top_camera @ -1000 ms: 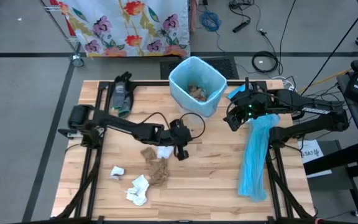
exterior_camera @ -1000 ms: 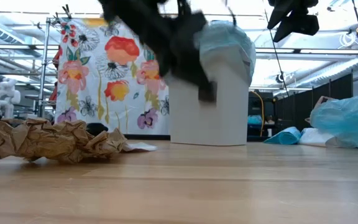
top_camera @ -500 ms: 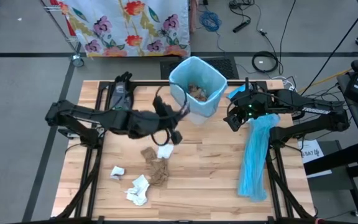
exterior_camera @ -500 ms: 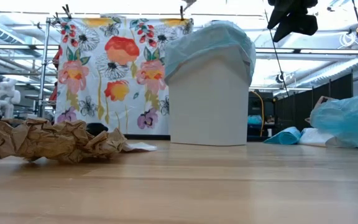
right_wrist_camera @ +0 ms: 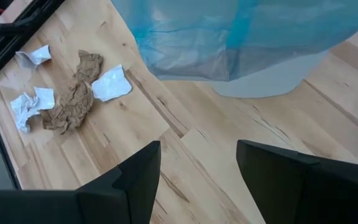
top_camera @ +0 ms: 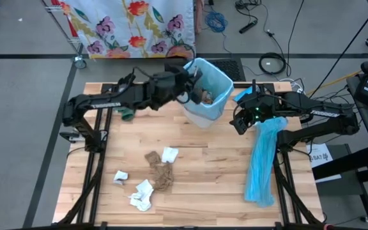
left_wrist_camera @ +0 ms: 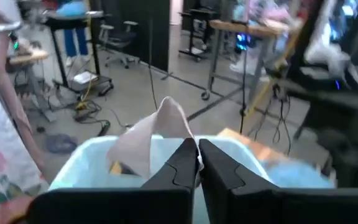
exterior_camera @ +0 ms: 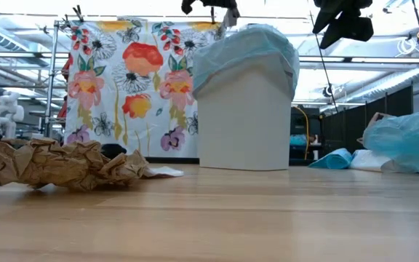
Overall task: Place trash/remove bag and relplace
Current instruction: Put the right white paper into the trash bin
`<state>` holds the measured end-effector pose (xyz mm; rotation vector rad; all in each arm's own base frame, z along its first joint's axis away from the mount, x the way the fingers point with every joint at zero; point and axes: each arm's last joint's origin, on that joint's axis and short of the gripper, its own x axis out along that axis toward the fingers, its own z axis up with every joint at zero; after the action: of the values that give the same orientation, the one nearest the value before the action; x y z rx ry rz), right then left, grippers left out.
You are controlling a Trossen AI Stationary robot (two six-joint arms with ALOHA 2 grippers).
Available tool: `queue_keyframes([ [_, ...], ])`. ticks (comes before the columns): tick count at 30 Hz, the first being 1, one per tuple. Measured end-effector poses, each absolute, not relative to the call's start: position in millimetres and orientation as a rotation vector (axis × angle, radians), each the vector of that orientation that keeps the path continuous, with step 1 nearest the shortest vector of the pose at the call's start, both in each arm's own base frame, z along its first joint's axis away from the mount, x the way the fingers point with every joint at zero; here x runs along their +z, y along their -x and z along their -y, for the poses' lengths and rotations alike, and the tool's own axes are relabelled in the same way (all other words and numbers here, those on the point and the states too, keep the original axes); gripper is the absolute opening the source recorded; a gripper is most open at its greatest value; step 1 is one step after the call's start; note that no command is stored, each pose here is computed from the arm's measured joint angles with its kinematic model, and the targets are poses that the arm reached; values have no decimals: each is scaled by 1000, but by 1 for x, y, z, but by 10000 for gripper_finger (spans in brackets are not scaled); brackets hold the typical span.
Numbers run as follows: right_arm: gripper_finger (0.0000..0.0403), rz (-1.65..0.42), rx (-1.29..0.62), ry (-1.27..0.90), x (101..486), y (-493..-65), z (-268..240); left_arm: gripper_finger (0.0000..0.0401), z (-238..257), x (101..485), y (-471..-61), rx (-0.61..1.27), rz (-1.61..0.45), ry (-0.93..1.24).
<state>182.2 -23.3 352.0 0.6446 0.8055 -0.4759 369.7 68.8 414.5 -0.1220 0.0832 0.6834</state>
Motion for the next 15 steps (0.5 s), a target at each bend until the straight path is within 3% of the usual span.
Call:
queue_keyframes([
  [10,203,-807,-473,-638,352,-182,23,119,-95,411,-370,649,-48,292],
  [15,203,-807,-473,-638,352,-182,23,140,-88,409,-371,580,-91,278],
])
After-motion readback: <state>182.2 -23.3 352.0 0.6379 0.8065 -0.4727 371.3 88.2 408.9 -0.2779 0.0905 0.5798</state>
